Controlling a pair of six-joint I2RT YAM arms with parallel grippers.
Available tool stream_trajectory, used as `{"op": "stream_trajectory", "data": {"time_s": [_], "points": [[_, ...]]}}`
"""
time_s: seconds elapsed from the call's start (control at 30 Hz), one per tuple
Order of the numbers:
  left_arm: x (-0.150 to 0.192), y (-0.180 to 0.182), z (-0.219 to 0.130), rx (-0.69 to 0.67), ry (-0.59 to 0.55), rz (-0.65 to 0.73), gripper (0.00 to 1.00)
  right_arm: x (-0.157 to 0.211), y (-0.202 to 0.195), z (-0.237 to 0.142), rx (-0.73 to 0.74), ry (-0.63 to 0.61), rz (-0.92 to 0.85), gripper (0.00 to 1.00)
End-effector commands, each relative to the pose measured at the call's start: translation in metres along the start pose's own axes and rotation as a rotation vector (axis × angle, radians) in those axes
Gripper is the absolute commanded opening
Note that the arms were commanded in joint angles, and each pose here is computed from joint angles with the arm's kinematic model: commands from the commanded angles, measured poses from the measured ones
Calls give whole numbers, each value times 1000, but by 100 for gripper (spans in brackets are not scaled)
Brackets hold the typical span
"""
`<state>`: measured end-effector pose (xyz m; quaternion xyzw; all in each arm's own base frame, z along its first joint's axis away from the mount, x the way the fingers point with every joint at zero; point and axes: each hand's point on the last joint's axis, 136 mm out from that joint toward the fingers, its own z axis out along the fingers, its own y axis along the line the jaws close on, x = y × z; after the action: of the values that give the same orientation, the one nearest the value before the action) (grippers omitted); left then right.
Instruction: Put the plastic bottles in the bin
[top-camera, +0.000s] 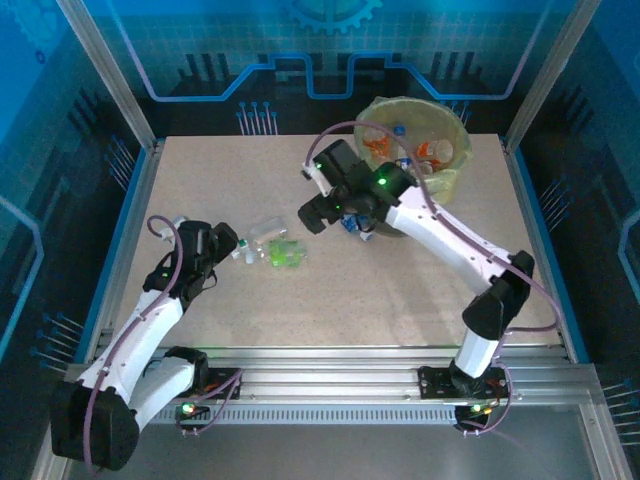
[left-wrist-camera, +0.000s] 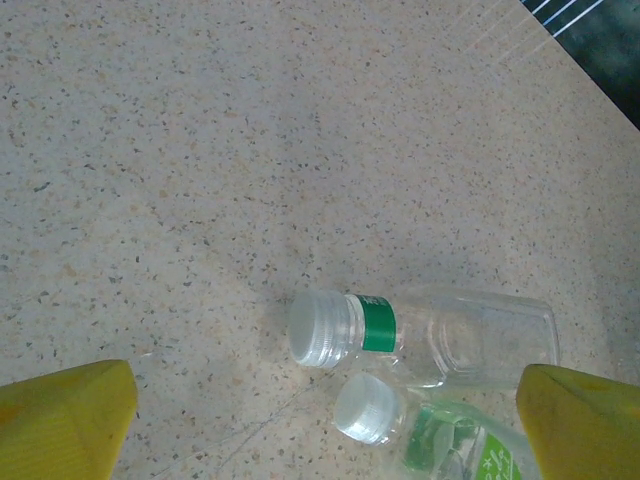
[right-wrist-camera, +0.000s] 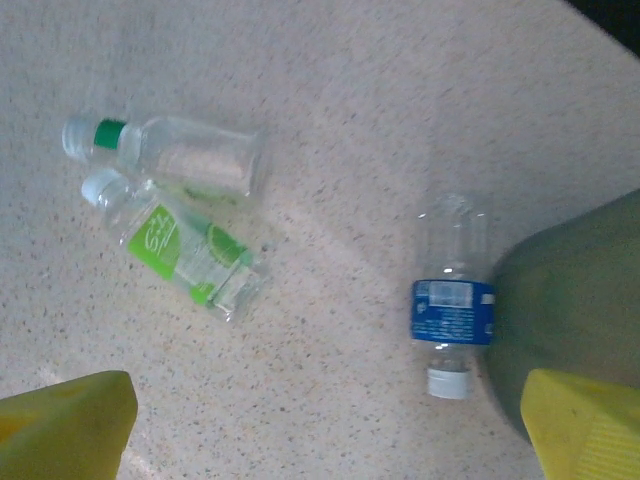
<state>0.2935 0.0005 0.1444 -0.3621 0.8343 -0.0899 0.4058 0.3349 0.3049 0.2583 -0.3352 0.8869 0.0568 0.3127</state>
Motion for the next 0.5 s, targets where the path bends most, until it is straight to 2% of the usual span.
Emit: {"op": "stream_trajectory", "data": {"time_s": [0.0,0.27,0.47], "points": [[-8,0,-4,-11,-10,-32,99,11,20,26,-43,52,-59,100],[-4,6,-1,-29,-7,-49,99,32,69,73,-151,144,-266,100],[-3,7,0,-32,-5,-52,99,43,90,96,-222,197,-320,100]]}}
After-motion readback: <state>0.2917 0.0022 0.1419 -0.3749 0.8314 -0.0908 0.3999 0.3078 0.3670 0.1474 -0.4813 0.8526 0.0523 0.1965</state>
